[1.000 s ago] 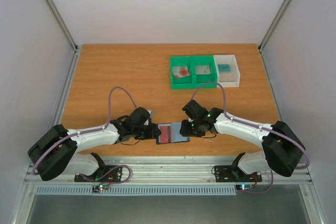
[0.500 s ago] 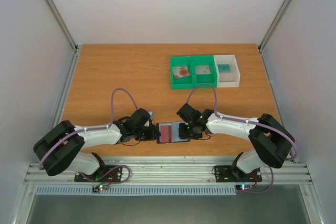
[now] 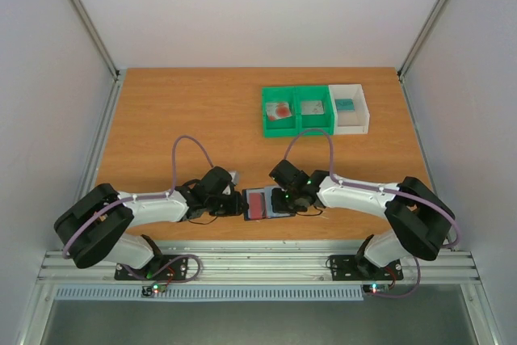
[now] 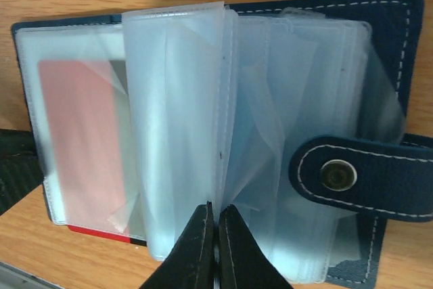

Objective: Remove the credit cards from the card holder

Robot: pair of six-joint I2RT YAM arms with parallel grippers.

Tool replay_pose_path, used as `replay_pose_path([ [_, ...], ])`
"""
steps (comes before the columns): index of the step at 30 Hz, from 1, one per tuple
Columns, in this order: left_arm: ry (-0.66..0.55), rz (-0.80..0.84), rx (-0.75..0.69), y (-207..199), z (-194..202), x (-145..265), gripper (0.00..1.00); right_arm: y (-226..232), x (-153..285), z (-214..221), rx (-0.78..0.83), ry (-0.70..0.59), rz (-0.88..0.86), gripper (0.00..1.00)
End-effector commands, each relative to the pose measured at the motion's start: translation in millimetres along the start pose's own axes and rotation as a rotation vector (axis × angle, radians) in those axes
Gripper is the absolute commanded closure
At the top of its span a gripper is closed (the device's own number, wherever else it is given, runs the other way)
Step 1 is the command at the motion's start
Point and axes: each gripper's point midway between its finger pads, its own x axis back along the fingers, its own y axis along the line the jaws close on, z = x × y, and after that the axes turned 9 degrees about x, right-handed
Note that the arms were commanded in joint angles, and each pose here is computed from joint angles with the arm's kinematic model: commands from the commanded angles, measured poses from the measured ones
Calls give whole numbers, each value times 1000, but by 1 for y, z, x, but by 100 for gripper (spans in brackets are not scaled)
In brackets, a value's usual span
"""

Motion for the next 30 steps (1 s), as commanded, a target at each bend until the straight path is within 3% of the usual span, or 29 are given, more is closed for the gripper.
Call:
replay_pose_path([
  [1, -2, 38, -33, -7, 1, -1, 77, 15, 5, -7, 10, -49, -65, 99],
  [10, -26, 14, -36, -6, -2, 7, 78, 0, 7, -3, -5, -72, -19, 99],
  [15, -25, -4, -35, -8, -3, 16, 76, -17, 19, 2, -31, -70, 67, 87],
  [23, -35, 51, -20, -27, -6, 27, 60, 8, 46, -9, -1, -127, -24, 69],
  [30, -2, 153, 25, -41, -6, 21, 60, 45, 41, -16, 34, -123, -195, 71],
])
